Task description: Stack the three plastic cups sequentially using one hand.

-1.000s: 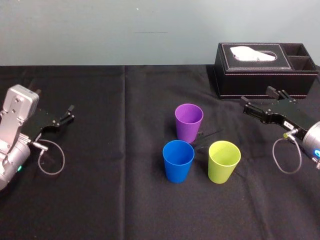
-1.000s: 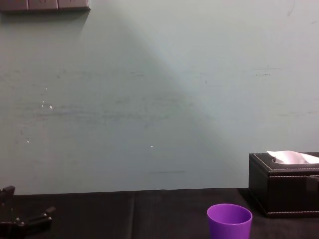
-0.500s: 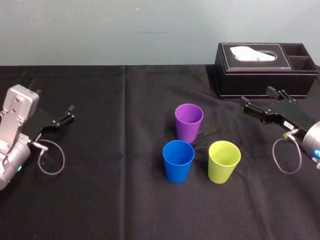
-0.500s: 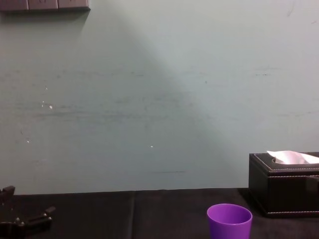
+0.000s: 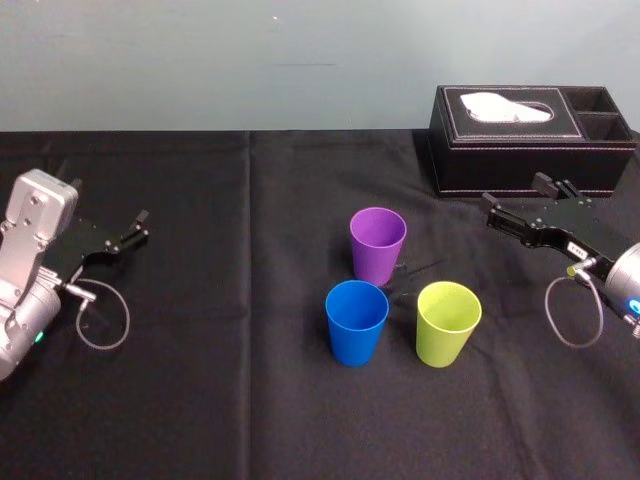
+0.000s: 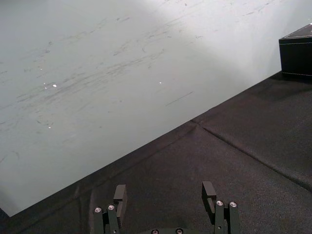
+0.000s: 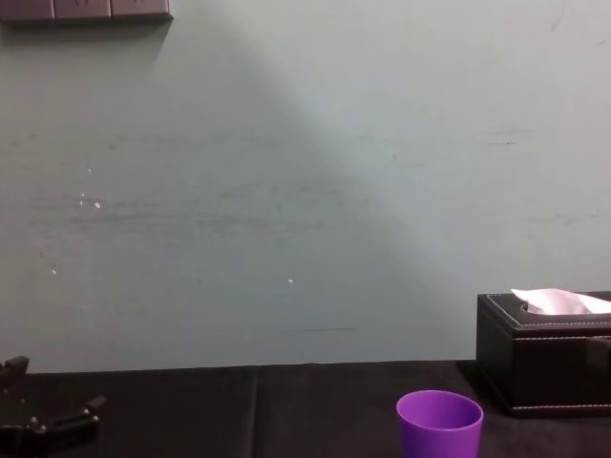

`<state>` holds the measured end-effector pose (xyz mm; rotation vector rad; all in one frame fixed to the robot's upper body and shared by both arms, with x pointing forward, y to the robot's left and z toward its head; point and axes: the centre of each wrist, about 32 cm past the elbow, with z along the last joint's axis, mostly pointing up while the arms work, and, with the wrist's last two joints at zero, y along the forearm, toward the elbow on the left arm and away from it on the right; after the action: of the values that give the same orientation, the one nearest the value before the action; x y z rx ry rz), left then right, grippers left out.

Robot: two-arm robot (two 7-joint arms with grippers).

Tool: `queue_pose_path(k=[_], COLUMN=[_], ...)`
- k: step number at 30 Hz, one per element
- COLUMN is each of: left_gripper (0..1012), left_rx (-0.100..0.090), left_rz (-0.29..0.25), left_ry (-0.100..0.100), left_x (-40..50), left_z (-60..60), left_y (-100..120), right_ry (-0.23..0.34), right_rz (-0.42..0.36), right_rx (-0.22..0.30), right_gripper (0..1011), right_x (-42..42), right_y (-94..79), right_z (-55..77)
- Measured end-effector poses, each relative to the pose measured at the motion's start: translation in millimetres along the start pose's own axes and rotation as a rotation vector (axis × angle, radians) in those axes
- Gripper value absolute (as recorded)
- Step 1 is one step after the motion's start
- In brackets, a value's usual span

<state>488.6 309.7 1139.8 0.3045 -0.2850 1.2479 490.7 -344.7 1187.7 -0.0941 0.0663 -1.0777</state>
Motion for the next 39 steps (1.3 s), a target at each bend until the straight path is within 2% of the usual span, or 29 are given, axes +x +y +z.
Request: queue_pose_path(k=[10,15,20,26,33,37,38,39], left_gripper=[1011,1011,1011,1011,1011,1011,1011,1011], left_rx=[0.000,0.000,0.000,0.000,0.000,0.000,0.000,0.000], left_rz=[0.000,0.000,0.000,0.000,0.000,0.000,0.000,0.000], left_ry=[0.000,0.000,0.000,0.000,0.000,0.000,0.000,0.000], left_x=[0.0,0.0,0.0,0.0,0.0,0.0,0.0,0.0], left_z=[0.0,0.0,0.0,0.0,0.0,0.0,0.0,0.0], left_y=[0,0,0,0,0,0,0,0], right_ry=[0.001,0.017,0.031,0.017,-0.024,-0.037,-0.048,-0.048], right_rz=[0.000,0.018,0.056,0.098,0.151,0.175,0.192,0.192], right_rx=[0.001,0.007,0.019,0.012,-0.035,-0.050,-0.063,-0.063], right_gripper=[1003,1003,1003,1003,1003,1003,1003,1003], right_x=[0.3,3.7,5.2,3.5,2.9,3.6,4.4,4.4], right_y=[-0.3,-7.3,-23.6,-42.6,-76.9,-90.4,-99.5,-99.5], right_z=[0.0,-0.6,-0.4,1.0,0.6,1.0,1.5,1.5])
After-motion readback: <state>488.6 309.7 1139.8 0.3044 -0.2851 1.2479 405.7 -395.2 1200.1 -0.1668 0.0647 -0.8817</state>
